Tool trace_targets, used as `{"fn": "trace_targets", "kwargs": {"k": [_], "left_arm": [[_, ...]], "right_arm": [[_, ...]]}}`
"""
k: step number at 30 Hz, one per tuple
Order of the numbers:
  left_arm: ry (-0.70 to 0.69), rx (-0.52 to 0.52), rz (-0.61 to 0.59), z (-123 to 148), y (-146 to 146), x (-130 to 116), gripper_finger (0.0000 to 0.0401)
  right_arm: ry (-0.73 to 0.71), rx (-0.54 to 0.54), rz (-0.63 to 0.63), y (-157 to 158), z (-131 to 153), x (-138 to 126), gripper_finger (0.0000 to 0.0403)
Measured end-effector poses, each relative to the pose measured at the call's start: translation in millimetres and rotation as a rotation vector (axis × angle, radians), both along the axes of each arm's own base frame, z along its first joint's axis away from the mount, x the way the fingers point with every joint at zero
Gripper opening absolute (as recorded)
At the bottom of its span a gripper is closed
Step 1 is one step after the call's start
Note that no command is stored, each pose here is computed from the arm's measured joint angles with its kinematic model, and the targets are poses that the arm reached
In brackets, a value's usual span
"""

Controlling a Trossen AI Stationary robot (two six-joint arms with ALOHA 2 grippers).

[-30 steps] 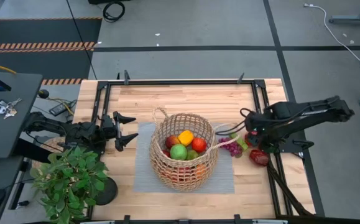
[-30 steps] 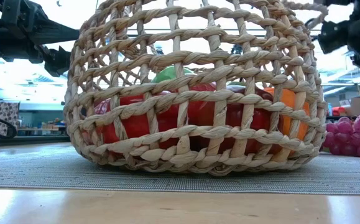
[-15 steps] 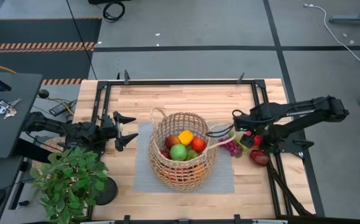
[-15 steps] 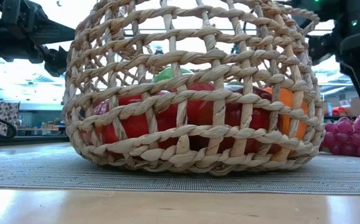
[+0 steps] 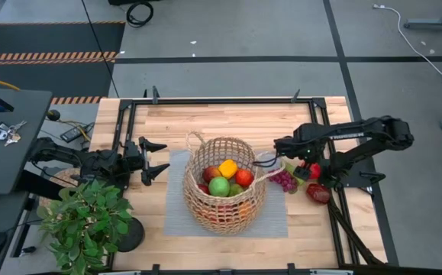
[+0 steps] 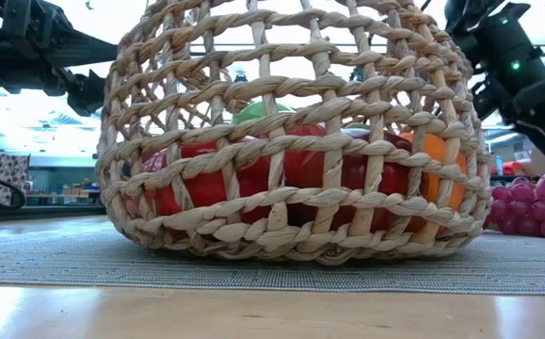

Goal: Build produce basket
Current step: Put the red apple into the brown basket

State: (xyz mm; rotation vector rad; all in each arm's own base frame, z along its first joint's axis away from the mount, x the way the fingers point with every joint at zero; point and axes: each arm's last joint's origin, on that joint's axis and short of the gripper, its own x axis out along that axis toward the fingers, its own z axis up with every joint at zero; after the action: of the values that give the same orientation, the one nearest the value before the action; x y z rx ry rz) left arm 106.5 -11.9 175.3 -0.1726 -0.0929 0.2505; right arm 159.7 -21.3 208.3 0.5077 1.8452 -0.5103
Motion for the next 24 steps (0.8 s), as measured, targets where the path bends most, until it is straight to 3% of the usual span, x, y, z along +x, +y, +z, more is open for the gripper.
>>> {"fn": "trace_targets", "kwargs": {"k": [24], "left_arm": [[0.0, 0.0, 0.001, 0.0, 0.0, 0.0, 0.0389]], "right_arm": [[0.256, 0.069, 0.147, -11.0, -54.4, 30.2, 0.0387]]}}
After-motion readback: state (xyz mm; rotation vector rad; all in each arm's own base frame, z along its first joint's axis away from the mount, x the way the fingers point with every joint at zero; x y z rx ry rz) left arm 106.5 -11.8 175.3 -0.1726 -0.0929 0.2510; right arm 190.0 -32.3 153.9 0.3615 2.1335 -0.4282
